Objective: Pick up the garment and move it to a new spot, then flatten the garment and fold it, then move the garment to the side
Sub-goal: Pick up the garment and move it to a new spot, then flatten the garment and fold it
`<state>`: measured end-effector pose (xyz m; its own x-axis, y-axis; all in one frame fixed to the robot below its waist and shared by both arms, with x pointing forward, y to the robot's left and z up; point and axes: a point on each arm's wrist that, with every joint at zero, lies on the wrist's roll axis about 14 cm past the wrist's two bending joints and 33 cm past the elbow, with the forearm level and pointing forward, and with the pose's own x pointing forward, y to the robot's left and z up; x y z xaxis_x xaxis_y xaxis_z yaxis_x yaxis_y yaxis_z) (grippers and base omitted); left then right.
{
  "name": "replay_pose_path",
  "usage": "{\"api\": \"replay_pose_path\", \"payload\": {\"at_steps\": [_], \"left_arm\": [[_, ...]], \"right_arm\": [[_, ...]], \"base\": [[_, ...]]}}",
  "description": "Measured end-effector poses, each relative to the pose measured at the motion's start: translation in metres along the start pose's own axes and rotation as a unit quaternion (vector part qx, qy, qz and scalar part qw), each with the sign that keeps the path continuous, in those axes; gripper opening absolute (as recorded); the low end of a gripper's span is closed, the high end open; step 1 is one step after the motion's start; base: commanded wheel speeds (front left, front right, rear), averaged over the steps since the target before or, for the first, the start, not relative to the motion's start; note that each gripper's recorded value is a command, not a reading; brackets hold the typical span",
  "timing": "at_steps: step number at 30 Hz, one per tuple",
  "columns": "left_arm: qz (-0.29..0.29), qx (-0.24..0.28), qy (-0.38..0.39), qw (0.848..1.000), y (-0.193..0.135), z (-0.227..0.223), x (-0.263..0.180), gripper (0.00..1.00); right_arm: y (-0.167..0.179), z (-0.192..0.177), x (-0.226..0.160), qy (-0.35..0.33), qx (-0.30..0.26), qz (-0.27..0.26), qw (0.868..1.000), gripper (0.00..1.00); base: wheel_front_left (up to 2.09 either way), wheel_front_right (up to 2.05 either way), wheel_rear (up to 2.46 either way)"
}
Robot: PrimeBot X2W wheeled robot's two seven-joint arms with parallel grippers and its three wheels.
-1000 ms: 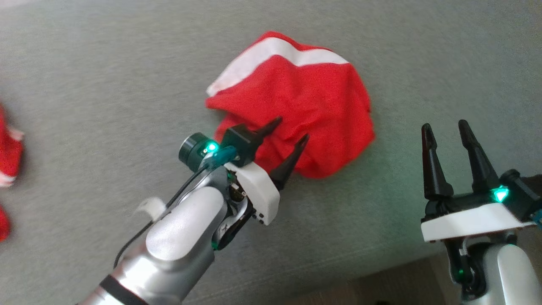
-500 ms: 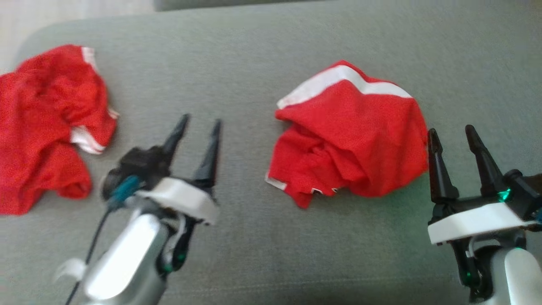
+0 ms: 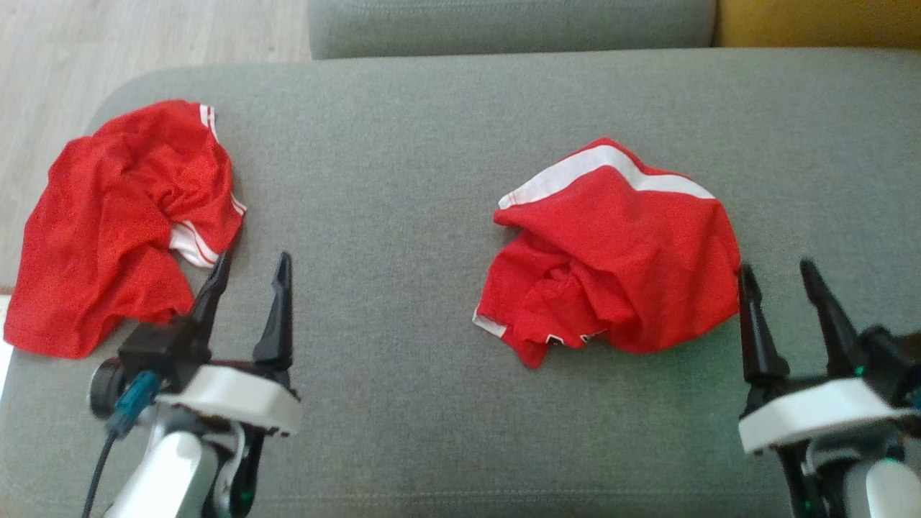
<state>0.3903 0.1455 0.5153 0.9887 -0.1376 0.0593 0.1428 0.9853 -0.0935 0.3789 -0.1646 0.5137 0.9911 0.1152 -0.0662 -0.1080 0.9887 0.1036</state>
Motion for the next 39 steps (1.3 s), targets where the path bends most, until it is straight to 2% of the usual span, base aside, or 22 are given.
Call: {"api": "replay_pose_path", "payload": {"at_steps": [16,39], "left_arm": [[-0.006,0.012,0.002,1.0,0.011,0.003,-0.041,1.0],[0.004,0.019,0.014,1.0,0.021,-0.005,-0.042,1.0]], "right_arm": [[0.0,-0.004,-0.036,0.011,0.002,-0.006,1.0,1.0],[0.0,-0.005,-0.034,0.014,0.002,-0.005,1.0,1.0]], "base": [[0.0,0.0,0.0],[0.0,0.0,0.0]]}}
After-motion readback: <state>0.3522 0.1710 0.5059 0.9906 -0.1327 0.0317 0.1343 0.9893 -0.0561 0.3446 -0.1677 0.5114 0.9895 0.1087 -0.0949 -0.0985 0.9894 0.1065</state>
